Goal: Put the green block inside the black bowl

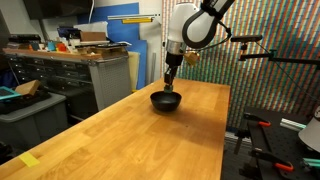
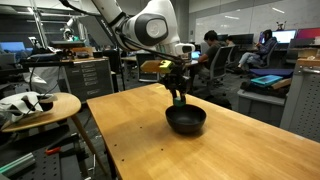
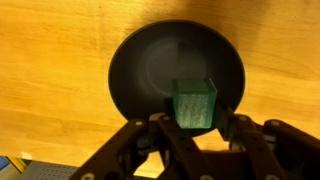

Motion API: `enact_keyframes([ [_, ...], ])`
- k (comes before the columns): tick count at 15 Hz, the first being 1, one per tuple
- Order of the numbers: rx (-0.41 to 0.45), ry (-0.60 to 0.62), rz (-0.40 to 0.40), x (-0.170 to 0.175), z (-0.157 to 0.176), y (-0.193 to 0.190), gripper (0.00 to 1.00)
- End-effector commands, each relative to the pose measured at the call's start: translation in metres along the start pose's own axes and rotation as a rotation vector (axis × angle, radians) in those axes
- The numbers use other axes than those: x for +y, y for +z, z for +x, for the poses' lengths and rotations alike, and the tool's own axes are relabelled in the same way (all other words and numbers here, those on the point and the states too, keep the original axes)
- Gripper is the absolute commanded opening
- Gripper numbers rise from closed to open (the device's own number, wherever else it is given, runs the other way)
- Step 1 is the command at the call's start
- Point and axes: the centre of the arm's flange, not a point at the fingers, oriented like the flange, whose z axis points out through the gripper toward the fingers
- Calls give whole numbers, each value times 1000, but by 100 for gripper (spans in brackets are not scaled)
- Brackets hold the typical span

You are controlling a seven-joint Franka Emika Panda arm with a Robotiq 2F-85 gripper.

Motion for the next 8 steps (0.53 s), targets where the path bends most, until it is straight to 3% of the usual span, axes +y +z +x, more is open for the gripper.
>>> enact_keyframes([
  [1,57,54,36,8,-11,4,21],
  [8,59,114,110,14,-11,35,21],
])
